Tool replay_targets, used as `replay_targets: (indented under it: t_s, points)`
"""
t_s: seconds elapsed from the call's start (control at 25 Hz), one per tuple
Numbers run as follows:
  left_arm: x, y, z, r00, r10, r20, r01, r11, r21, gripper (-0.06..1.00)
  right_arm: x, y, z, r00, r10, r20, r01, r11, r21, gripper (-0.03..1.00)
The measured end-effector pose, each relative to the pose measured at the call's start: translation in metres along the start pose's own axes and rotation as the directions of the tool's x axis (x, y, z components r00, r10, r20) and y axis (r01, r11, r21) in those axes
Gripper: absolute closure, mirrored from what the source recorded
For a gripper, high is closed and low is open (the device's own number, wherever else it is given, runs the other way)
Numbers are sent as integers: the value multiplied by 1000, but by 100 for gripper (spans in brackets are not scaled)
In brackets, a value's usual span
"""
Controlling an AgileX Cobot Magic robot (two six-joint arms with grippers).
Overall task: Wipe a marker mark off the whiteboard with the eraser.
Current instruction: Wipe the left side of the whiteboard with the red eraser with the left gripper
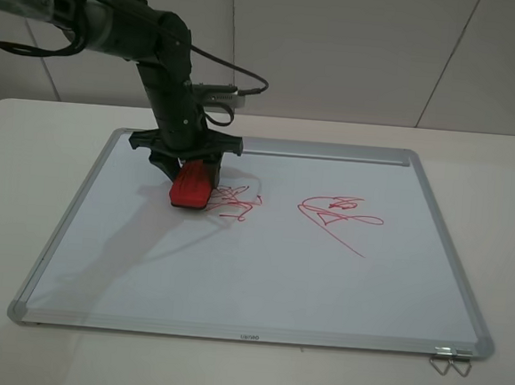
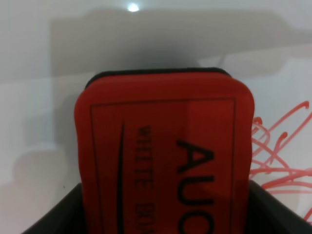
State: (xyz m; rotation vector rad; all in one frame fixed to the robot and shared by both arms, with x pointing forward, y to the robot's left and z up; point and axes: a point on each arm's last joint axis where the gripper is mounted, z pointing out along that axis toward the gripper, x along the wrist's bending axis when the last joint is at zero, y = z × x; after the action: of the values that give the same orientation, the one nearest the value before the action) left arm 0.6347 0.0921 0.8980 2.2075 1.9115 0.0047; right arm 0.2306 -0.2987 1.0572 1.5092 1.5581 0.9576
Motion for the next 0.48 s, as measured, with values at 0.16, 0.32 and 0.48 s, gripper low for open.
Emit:
replay_targets:
  t_s: [0.16, 0.32, 0.48]
  points:
    - [2, 0, 6, 1000, 4, -17, -4, 1000, 6, 37, 0, 0, 0, 1000, 0, 0, 0, 1000, 0, 14]
    - [4, -1, 15, 1000, 3, -28, -3, 1000, 18, 37, 0, 0, 0, 1000, 0, 0, 0, 1000, 0, 14]
    - [0, 0, 18, 1000, 12, -22, -12, 1000, -7, 37, 0, 0, 0, 1000, 0, 0, 0, 1000, 0, 14]
